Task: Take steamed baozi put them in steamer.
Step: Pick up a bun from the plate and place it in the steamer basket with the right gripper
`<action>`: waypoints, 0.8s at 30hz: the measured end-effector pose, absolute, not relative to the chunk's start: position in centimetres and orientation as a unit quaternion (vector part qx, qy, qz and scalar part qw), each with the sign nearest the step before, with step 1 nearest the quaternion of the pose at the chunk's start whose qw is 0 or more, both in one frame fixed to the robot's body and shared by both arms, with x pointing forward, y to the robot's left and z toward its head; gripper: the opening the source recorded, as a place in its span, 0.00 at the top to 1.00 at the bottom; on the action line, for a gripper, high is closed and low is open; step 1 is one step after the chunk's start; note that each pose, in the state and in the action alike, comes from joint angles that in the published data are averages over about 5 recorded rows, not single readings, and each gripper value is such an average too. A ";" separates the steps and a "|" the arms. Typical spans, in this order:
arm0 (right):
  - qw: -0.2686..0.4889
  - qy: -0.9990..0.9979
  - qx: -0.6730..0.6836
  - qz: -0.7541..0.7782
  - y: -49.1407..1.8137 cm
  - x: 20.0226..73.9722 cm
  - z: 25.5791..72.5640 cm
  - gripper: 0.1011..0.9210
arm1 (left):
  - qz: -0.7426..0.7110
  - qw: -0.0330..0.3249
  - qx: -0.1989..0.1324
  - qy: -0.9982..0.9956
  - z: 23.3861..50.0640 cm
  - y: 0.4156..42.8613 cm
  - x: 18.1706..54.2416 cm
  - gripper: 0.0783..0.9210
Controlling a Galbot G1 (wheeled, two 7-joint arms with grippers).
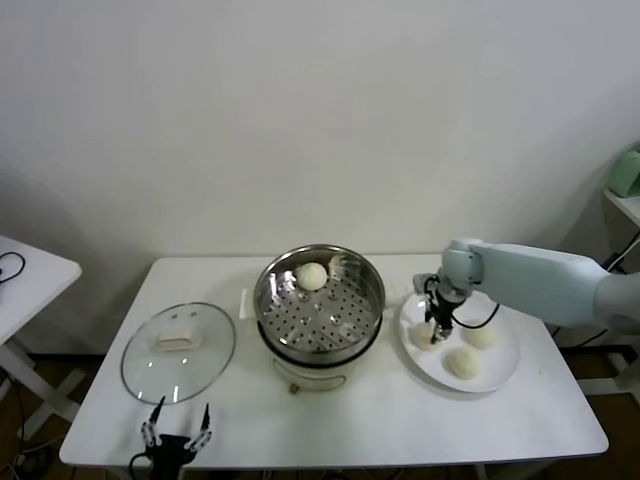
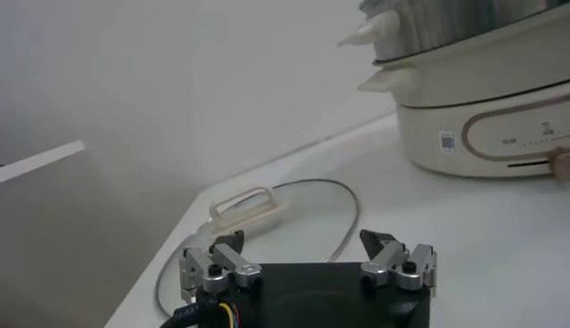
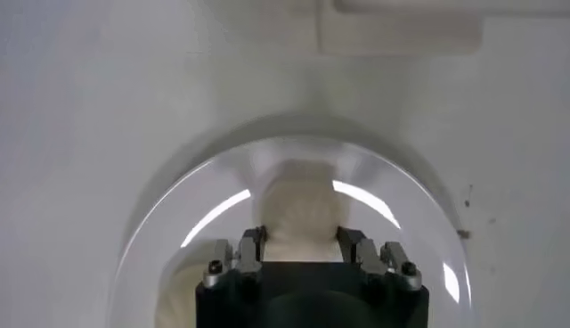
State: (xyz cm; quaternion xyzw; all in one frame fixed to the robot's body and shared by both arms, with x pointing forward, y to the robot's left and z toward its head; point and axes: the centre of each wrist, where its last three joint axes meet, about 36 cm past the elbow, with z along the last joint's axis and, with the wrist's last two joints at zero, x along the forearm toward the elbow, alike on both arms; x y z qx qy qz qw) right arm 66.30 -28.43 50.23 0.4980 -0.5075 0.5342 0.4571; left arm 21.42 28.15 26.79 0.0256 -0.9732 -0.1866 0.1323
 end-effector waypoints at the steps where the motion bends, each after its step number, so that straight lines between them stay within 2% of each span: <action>1: 0.455 -0.507 0.499 0.535 -28.5 66.3 51.1 0.43 | -0.187 0.132 0.026 -0.973 26.8 28.2 21.4 0.12; 6: 0.443 -0.504 0.506 0.541 -28.6 66.5 56.7 0.43 | -0.189 0.130 0.027 -0.973 27.0 28.3 21.4 0.12; 12: 0.414 -0.514 0.515 0.547 -26.7 66.3 65.6 0.43 | -0.193 0.127 0.025 -0.973 27.2 28.4 21.5 0.12; 18: 0.374 -0.528 0.527 0.551 -22.8 65.4 73.4 0.43 | -0.193 0.124 0.023 -0.973 27.3 28.3 21.6 0.12; 24: 0.339 -0.525 0.546 0.557 -16.9 64.3 77.0 0.43 | -0.192 0.122 0.020 -0.974 27.2 28.0 21.8 0.12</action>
